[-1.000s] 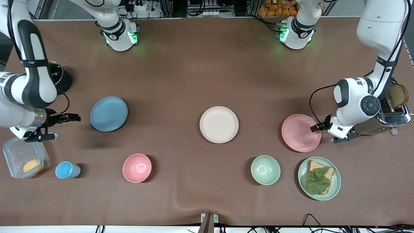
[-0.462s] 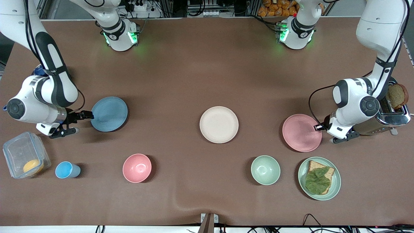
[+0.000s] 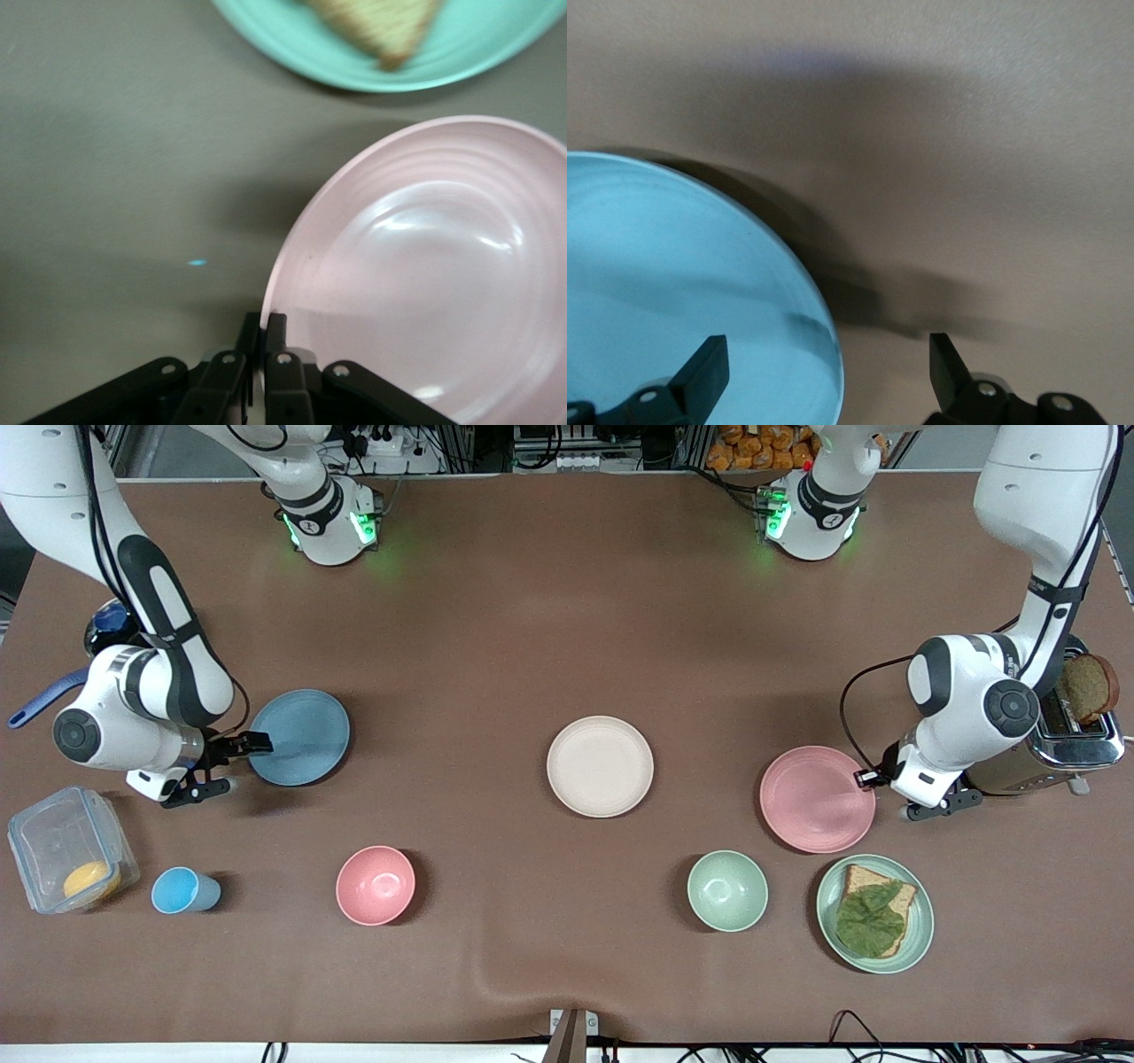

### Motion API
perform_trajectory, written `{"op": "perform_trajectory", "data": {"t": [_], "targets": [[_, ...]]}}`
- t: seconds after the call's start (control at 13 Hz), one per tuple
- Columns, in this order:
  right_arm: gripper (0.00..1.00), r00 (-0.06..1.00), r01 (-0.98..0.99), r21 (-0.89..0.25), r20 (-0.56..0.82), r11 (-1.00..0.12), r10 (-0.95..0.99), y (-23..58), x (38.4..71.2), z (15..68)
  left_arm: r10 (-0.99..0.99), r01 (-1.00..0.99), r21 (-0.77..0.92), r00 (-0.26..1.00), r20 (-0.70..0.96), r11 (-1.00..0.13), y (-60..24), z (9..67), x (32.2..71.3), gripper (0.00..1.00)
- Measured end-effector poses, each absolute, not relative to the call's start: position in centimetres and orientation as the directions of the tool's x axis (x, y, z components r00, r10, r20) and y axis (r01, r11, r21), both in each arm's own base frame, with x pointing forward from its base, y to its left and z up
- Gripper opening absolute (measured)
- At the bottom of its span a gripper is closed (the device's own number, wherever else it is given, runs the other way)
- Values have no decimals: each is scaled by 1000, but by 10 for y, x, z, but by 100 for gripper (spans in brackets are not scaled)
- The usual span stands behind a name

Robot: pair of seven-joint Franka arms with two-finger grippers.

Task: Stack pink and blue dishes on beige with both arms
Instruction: 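Grip the pink plate with the left gripper while the right gripper grips the blue plate, then slide the pink plate onto the beige plate with the left gripper and release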

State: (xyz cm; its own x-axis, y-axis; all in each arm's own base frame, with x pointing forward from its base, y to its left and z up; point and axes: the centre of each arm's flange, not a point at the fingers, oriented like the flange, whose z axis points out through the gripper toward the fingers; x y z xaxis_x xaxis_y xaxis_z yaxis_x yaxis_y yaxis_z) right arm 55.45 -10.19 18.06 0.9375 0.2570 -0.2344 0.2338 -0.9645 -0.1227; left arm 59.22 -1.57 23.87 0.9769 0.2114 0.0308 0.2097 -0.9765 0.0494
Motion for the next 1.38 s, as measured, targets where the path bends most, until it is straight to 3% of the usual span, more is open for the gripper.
{"op": "perform_trajectory", "data": {"t": [0.15, 0.31, 0.62, 0.92, 1.38], "targets": [[81, 936, 235, -125, -239, -964, 260, -101, 554, 177, 206, 203, 77, 978, 39, -976, -61, 268, 591, 5], [55, 936, 236, -125, -239, -964, 260, -101, 554, 177, 193, 189, 102, 981, 30, -977, -113, 285, 582, 5], [9, 933, 240, -128, -243, -962, 265, -99, 554, 178, 206, 208, 128, 978, -34, -970, -222, 273, 547, 5], [4, 919, 258, -147, -269, -955, 289, -91, 569, 198, 251, 256, 139, 967, -52, -957, -303, 276, 521, 5], [4, 909, 265, -165, -286, -950, 303, -86, 594, 234, 238, 247, 156, 968, -74, -956, -354, 258, 505, 5]]}}
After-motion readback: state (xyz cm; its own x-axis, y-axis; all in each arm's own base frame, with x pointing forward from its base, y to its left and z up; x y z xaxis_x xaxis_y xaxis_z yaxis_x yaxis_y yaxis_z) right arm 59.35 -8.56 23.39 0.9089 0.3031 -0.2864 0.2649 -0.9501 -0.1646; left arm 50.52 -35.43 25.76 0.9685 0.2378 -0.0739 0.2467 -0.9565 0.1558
